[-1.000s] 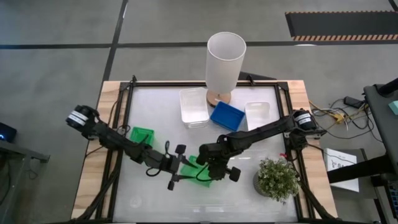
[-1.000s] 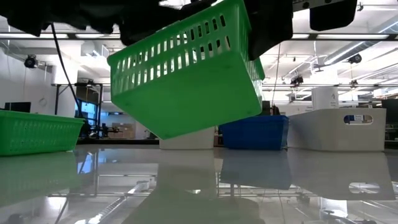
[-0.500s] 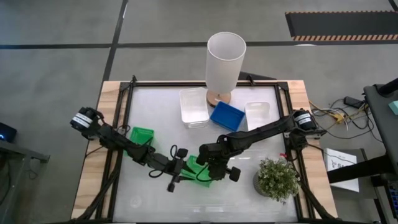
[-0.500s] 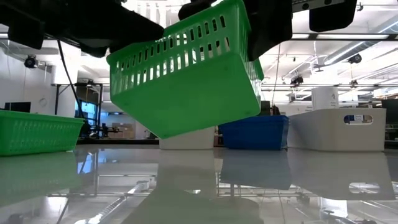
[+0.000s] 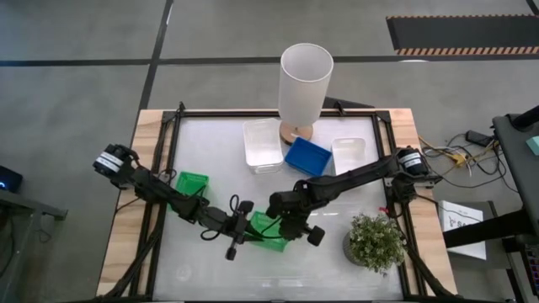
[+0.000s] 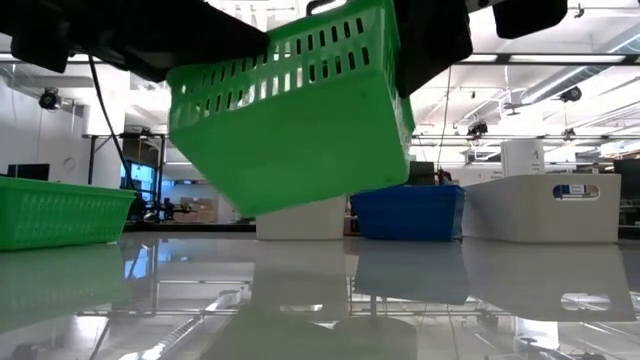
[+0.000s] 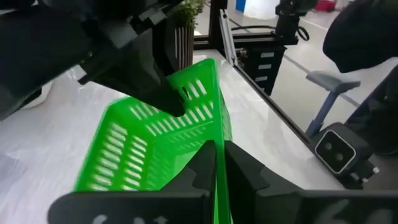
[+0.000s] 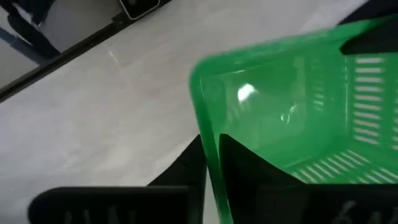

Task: Stack baskets by color
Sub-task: Stack the right green bin on top of the left green bin on the table

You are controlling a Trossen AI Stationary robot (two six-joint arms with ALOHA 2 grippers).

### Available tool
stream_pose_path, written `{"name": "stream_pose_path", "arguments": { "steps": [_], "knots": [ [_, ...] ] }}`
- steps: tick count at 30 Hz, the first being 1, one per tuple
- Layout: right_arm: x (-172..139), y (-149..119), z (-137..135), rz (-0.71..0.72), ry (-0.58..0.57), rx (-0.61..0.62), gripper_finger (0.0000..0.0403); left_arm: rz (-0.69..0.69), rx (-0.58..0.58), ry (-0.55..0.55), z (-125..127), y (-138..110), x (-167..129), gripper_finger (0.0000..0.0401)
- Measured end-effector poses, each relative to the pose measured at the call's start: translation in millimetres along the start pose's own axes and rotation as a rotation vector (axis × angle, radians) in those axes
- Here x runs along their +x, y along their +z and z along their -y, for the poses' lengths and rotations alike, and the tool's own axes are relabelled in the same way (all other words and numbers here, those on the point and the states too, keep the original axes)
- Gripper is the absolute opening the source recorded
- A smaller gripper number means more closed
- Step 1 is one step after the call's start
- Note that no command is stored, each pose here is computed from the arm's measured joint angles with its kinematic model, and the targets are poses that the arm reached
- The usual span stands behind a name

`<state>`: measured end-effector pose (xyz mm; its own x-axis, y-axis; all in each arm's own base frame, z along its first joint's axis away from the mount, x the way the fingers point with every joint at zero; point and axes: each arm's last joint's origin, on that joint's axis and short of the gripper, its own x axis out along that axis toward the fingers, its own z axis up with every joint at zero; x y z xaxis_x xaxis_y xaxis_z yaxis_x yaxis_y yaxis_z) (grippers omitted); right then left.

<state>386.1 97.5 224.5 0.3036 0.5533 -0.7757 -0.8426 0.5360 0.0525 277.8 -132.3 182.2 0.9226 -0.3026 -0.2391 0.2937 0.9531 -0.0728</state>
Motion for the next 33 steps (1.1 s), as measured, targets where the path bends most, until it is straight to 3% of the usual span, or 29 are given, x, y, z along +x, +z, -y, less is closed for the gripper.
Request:
{"name": "stream_pose_path", "arguments": {
  "steps": [7,12,17,21,27,33],
  "knots": [
    [-13.5,1.9,0.9,0.02,-0.027,0.019,0.0103,0.002,-0.018,0.002,1.9,0.0,-0.3,0.0001],
    [-39.8,3.5,-2.3,0.005,-0.103,0.05,0.0136,-0.034,-0.075,0.034,2.4,-2.1,-2.2,0.0001],
    [-78.3,4.8,-8.7,-0.03,-0.288,0.14,0.0145,-0.191,-0.207,0.255,0.8,-7.9,-18.9,0.0],
    [-107.2,5.7,-17.1,0.006,-0.378,0.18,0.0142,-0.246,-0.272,0.48,3.4,7.7,-41.2,0.0],
    [-132.7,8.7,-31.5,0.065,-0.418,0.175,0.0132,-0.305,-0.233,0.657,12.8,46.2,-66.6,0.0],
    [-137.0,7.7,-35.8,0.076,-0.426,0.171,0.0127,-0.539,-0.192,0.845,10.9,64.4,-86.7,0.0]
  ]
}}
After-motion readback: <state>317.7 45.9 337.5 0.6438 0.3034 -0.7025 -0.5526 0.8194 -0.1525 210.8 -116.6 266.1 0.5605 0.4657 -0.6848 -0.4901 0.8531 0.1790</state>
